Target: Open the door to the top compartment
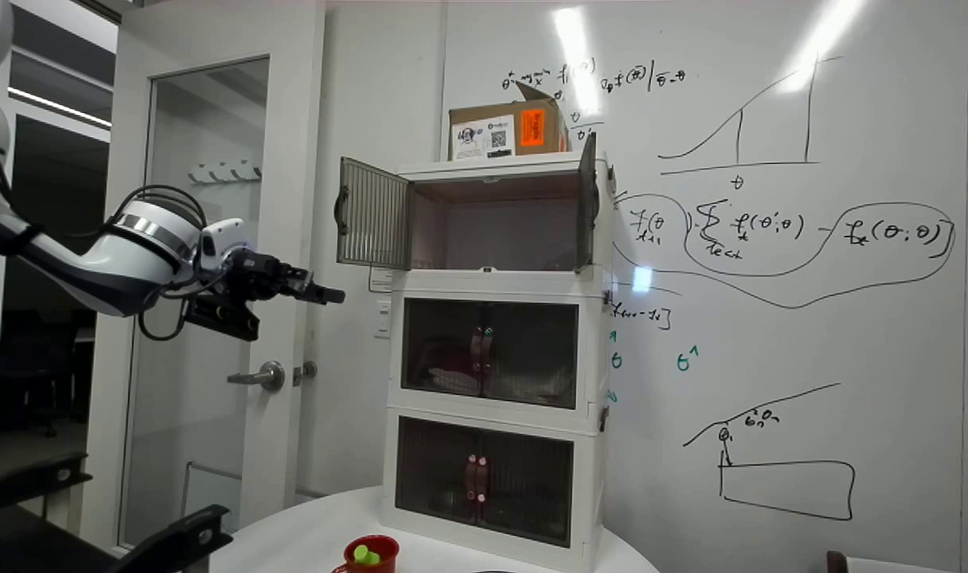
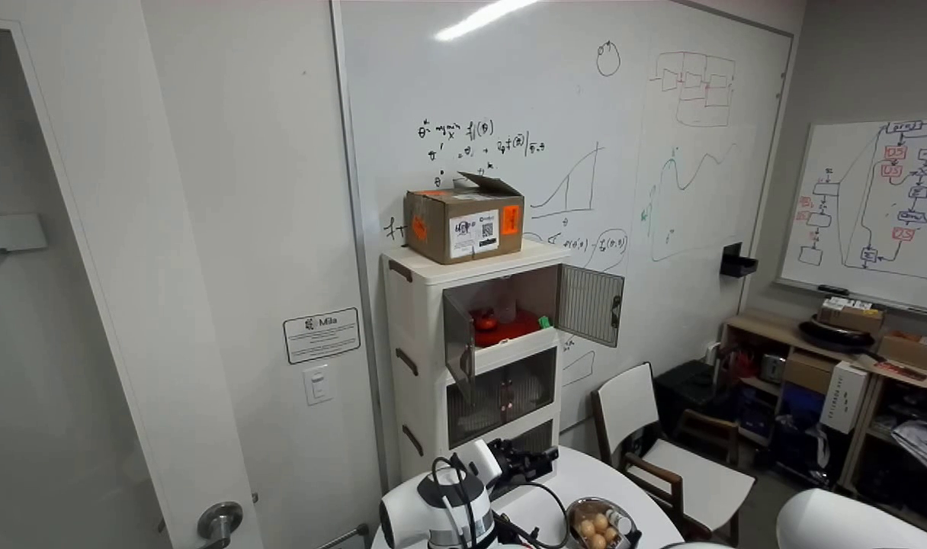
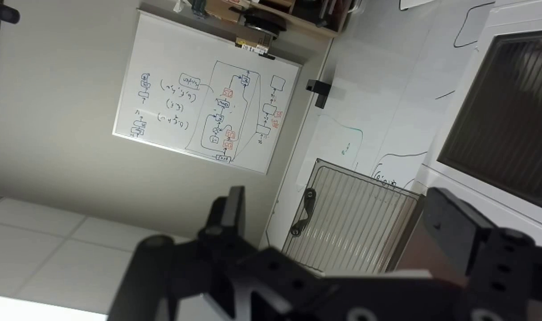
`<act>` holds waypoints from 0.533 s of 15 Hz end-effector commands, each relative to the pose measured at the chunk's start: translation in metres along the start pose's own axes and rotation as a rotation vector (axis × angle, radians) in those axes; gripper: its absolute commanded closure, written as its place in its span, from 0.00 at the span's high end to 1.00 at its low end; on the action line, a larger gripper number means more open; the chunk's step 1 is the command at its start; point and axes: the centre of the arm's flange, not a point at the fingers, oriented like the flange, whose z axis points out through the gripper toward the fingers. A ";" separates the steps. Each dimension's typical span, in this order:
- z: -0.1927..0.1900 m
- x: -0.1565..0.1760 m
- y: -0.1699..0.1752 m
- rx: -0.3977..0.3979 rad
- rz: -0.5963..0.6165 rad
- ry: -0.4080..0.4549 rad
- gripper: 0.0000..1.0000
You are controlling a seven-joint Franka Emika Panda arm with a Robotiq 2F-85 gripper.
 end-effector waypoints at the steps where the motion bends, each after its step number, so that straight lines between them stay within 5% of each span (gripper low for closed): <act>1: 0.000 0.000 0.000 0.000 0.000 0.000 1.00; 5: 0.011 0.005 -0.009 0.012 -0.007 0.005 1.00; 8: 0.045 0.027 -0.033 0.092 -0.041 0.030 1.00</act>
